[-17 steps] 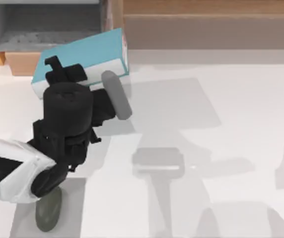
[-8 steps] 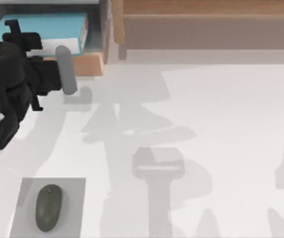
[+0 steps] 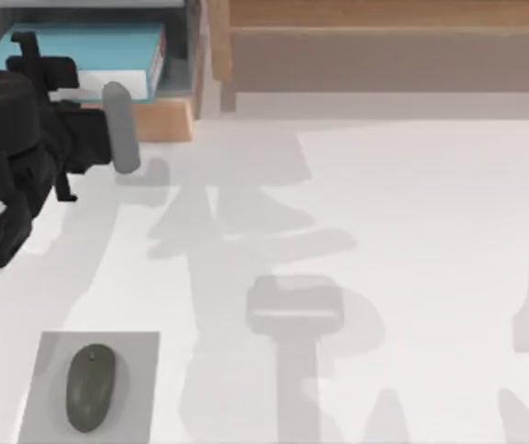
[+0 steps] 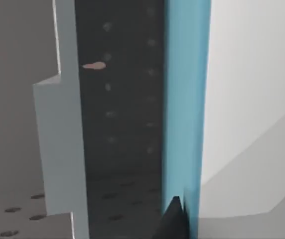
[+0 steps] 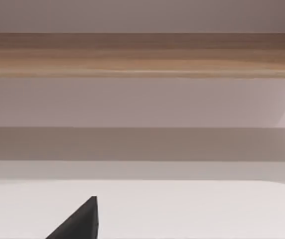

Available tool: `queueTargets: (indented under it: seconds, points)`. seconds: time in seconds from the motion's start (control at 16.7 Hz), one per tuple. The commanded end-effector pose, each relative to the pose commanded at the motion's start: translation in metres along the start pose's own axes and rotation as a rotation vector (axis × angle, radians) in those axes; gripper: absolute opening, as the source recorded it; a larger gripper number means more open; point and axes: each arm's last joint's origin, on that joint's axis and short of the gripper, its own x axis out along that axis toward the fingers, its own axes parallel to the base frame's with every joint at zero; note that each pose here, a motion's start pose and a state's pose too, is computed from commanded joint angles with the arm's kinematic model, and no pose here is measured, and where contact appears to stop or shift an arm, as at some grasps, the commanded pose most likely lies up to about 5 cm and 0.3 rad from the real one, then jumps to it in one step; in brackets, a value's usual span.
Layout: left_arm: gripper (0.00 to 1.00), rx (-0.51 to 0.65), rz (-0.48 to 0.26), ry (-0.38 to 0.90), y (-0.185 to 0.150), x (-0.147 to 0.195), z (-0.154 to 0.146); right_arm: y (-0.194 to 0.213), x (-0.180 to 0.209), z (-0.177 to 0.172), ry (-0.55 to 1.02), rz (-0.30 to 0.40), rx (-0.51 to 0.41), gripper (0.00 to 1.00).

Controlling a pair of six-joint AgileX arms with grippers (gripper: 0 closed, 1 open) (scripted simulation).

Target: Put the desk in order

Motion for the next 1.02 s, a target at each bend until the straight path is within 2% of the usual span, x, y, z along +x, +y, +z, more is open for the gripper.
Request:
queueTargets:
  seconds: [0.42,0.66,1.02]
  points:
    - [0.0,-0.001,0.001,0.002,0.003,0.028,-0.002,0.0,0.0,0.0,0.0,0.0,0.0,1.0]
    - [0.0,0.0,-0.003,-0.001,0.003,0.03,-0.001,0.0,0.0,0.0,0.0,0.0,0.0,1.0]
    - [0.45,0.0,-0.003,-0.001,0.003,0.03,-0.001,0.0,0.0,0.0,0.0,0.0,0.0,1.0]
